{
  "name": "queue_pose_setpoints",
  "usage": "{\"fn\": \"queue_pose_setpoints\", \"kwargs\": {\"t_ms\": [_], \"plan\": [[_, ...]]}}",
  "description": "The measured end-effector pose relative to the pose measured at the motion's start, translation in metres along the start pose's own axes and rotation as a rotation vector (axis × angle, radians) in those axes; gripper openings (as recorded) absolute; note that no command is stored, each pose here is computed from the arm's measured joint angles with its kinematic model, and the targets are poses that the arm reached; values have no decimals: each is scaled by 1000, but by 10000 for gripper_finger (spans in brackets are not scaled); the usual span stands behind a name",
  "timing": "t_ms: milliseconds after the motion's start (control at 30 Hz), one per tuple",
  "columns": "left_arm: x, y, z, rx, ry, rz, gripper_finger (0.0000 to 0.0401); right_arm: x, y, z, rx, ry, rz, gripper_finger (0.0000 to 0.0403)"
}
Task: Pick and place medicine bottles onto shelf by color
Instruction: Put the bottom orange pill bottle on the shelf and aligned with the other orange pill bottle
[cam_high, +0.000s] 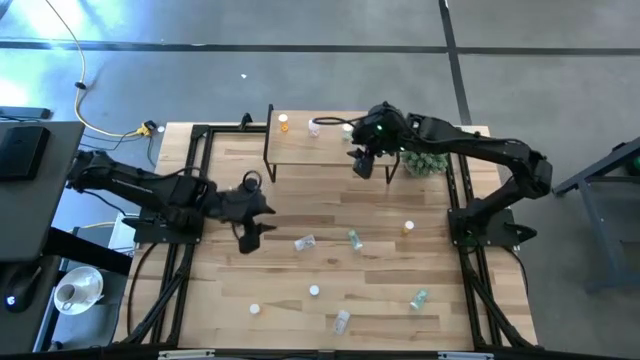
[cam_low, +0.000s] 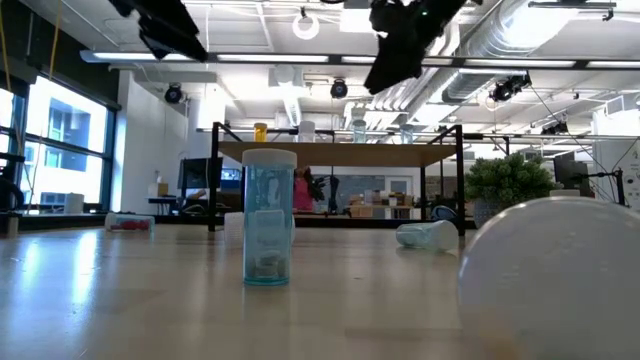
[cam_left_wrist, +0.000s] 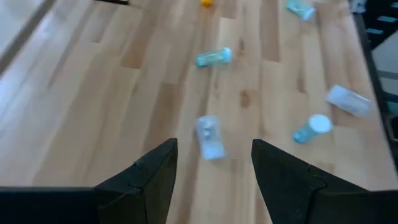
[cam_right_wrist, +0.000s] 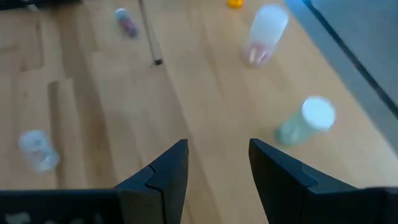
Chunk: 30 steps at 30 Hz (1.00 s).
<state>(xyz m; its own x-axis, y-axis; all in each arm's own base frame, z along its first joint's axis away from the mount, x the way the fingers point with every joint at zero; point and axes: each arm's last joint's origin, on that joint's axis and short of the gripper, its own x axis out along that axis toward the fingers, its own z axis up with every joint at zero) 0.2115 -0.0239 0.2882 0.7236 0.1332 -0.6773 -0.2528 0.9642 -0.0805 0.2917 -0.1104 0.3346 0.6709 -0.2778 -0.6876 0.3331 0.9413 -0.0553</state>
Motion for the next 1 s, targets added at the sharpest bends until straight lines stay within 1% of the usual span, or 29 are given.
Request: {"fn": "queue_pose_setpoints", "kwargs": {"t_ms": [133,333,533,633,800,900,1000], "plan": [[-6,-19,-7,-12,-19,-7,197,-12,12,-15,24,-15,51,161],[-9,-44,-19,-28,-11,-35,197,-21,40,-35,0,-36,123,161],[0,-71,-34,9,50,-76,197,-16,73,-48,-57,-58,194,161],[5,-84,-44,41,90,-86,197,-8,91,-57,-81,-102,245,161],[12,-101,-58,43,138,-102,197,-2,114,-72,-116,-154,313,161],[13,-110,-65,24,157,-108,197,-1,125,-80,-130,-177,319,161],[13,-118,-70,21,159,-128,197,-1,133,-87,-149,-181,301,161]]}}
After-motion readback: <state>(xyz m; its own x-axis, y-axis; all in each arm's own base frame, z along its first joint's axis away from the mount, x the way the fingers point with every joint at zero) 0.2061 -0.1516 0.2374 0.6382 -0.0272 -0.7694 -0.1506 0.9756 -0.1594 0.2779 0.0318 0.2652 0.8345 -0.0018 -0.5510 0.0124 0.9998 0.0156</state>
